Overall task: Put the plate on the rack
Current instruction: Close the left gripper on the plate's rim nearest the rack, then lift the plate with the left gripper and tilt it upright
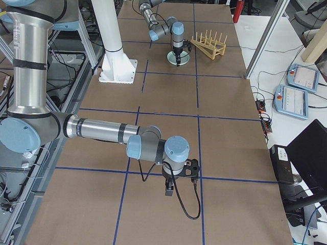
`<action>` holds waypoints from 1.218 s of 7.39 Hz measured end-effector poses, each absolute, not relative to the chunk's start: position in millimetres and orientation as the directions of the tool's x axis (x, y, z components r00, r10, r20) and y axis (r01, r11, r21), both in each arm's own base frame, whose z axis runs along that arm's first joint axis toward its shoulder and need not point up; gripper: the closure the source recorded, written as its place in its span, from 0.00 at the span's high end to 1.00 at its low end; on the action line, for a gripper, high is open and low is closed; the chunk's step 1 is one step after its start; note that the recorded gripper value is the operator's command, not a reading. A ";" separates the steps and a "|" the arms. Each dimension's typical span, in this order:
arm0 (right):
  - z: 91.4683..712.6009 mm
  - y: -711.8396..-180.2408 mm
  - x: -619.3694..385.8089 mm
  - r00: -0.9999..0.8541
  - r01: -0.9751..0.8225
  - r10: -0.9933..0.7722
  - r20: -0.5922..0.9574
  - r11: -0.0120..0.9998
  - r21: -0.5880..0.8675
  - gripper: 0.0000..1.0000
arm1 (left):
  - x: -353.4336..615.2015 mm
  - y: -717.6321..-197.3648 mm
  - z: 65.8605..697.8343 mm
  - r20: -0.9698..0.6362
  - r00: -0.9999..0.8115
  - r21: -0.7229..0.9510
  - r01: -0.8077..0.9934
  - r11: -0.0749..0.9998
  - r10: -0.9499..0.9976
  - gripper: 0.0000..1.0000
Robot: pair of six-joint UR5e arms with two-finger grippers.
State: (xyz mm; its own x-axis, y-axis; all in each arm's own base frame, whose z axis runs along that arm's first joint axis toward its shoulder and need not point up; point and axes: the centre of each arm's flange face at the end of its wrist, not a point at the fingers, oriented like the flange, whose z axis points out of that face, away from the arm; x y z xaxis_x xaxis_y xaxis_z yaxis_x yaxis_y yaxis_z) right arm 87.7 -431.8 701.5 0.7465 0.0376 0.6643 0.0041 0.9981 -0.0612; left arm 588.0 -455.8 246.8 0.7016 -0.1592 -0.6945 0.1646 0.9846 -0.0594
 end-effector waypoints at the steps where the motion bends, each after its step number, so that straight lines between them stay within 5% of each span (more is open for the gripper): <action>1: 701.4 -431.8 87.6 0.747 0.004 0.037 0.664 0.998 -0.061 1.00 | 588.0 -455.8 246.4 -0.696 0.700 -0.058 0.164 0.985 -0.158 0.16; 2: 701.5 -431.8 87.6 0.747 0.004 0.037 0.664 0.998 -0.061 1.00 | 587.9 -455.6 245.8 -0.698 0.699 -0.058 0.163 0.985 -0.157 0.00; 9: 701.5 -431.8 87.6 0.747 0.004 0.037 0.664 0.998 -0.061 1.00 | 500.8 -461.1 174.9 -0.706 0.699 0.011 0.174 0.985 -0.115 0.00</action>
